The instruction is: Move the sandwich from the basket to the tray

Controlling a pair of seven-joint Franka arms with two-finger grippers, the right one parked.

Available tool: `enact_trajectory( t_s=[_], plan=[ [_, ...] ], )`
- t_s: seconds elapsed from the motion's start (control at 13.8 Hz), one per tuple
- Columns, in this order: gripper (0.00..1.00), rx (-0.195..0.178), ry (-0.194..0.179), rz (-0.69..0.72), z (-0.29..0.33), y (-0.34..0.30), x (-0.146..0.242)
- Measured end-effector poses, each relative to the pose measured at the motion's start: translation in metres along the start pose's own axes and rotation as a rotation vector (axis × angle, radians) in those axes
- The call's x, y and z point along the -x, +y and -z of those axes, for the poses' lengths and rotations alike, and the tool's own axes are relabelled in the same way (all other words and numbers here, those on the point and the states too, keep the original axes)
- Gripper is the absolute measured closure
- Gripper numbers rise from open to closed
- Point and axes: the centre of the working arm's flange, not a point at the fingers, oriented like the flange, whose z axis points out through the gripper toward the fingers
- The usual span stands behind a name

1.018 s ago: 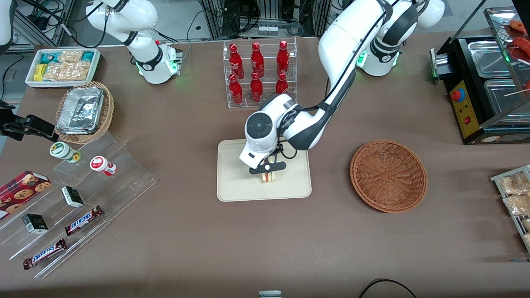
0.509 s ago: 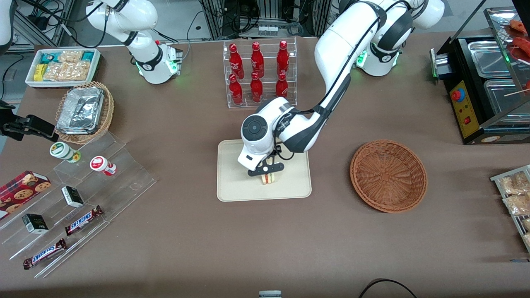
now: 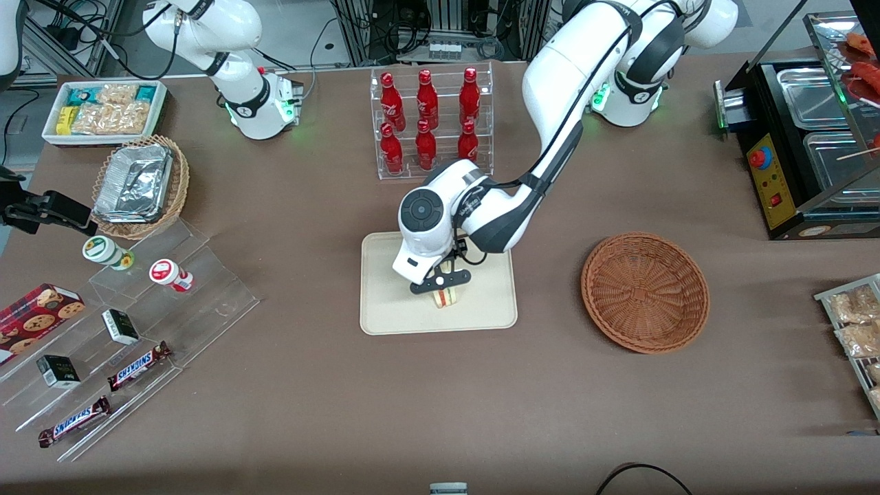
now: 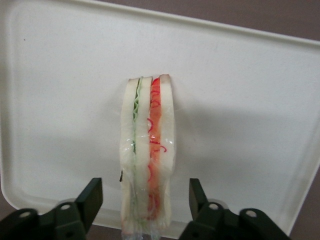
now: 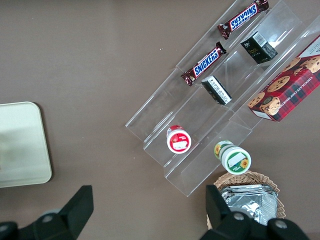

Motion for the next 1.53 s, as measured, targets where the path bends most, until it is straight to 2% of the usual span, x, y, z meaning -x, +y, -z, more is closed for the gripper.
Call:
enact_trajectory(
  t_s=[0.07,0.15,0.44,0.51,0.73,0.95,1.09,1.38,1.53],
  plan=[
    [0.05,0.006,0.005,-0.001,0.012,0.001,0.001],
    [0.0,0.001,0.005,-0.003,0.025,0.0,0.003],
    [0.0,-0.025,0.014,-0.07,0.089,-0.015,0.01],
    [0.0,-0.042,0.011,-0.096,0.103,-0.023,0.008],
    [0.0,-0.084,-0.005,-0.074,0.122,-0.065,-0.021],
    [0.0,-0.126,-0.046,-0.091,0.113,-0.127,-0.059],
    [0.0,-0.122,-0.052,-0.118,0.115,-0.171,-0.077],
    [0.0,-0.114,-0.055,-0.206,0.145,-0.27,-0.09],
    [0.0,-0.089,-0.058,-0.233,0.163,-0.314,-0.097]
  ],
)
